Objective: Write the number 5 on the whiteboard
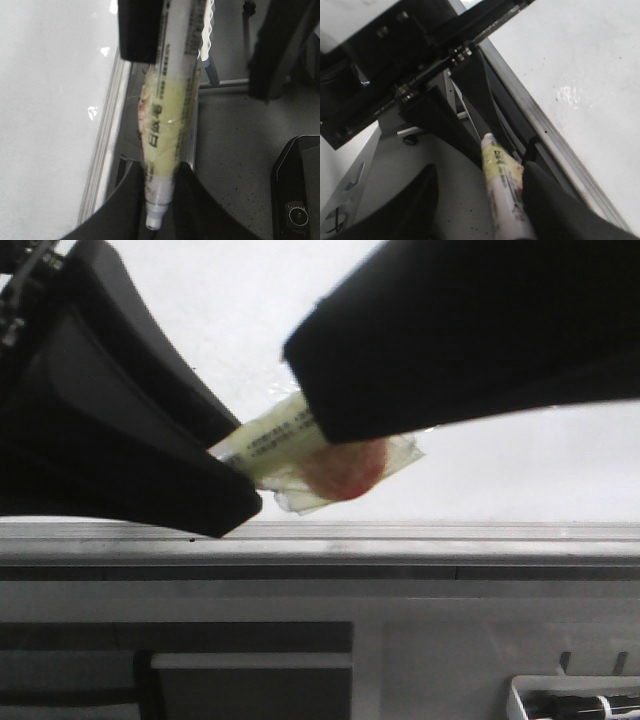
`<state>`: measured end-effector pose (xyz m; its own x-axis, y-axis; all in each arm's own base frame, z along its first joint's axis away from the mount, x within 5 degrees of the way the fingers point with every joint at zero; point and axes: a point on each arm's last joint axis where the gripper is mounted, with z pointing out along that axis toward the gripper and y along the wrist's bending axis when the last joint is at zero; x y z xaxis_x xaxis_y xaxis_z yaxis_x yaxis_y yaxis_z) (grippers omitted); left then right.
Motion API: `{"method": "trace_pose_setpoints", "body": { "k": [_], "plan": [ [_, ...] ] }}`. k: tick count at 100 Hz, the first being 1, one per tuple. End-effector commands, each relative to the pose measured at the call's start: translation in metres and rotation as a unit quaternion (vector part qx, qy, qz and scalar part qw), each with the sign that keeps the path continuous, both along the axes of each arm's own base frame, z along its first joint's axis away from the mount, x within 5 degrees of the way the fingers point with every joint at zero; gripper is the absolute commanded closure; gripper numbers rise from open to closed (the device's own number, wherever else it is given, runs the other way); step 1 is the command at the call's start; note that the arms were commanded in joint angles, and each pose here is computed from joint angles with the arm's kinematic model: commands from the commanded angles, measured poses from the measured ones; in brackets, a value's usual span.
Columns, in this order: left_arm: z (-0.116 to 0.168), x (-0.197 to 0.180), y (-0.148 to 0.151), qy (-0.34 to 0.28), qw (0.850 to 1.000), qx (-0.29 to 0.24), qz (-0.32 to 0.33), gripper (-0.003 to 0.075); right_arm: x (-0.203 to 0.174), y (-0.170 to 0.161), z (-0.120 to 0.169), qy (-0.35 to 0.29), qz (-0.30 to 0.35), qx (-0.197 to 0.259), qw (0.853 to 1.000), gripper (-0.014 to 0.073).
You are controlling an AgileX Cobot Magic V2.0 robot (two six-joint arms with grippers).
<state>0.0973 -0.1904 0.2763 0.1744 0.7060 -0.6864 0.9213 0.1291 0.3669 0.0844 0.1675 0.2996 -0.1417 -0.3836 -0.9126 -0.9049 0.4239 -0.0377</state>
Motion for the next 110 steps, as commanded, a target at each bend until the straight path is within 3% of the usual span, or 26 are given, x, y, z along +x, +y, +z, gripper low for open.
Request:
{"method": "trace_pose_setpoints", "body": {
  "k": [1, 29, 56, 84, 93, 110],
  "plan": [
    [0.023, 0.001, -0.005, -0.026, 0.997, -0.07, 0.002, 0.0741, 0.004, 0.008, 0.02, -0.043, 0.0, 0.061, 0.997, 0.0261],
    [0.023, 0.001, -0.005, -0.026, 0.997, -0.07, 0.002, 0.0741, 0.007, 0.014, 0.006, -0.019, 0.003, 0.016, 1.0, 0.0279],
    [0.023, 0.001, -0.005, -0.026, 0.997, -0.07, 0.002, 0.0741, 0.006, 0.013, 0.004, -0.013, 0.004, 0.005, 1.0, 0.0664],
    [0.023, 0.001, -0.005, -0.017, 0.997, -0.073, 0.01, 0.0733, 0.006, 0.013, 0.004, -0.013, 0.004, 0.003, 1.0, 0.0662],
    [0.022, 0.003, -0.003, 0.003, 0.996, -0.081, 0.031, 0.0631, 0.006, 0.012, 0.005, -0.024, 0.007, -0.005, 1.0, 0.0662],
    [0.025, 0.01, 0.006, 0.039, 0.991, -0.101, 0.084, 0.0286, 0.008, 0.011, 0.017, -0.05, 0.018, -0.051, 0.997, 0.0662]
  ]
}}
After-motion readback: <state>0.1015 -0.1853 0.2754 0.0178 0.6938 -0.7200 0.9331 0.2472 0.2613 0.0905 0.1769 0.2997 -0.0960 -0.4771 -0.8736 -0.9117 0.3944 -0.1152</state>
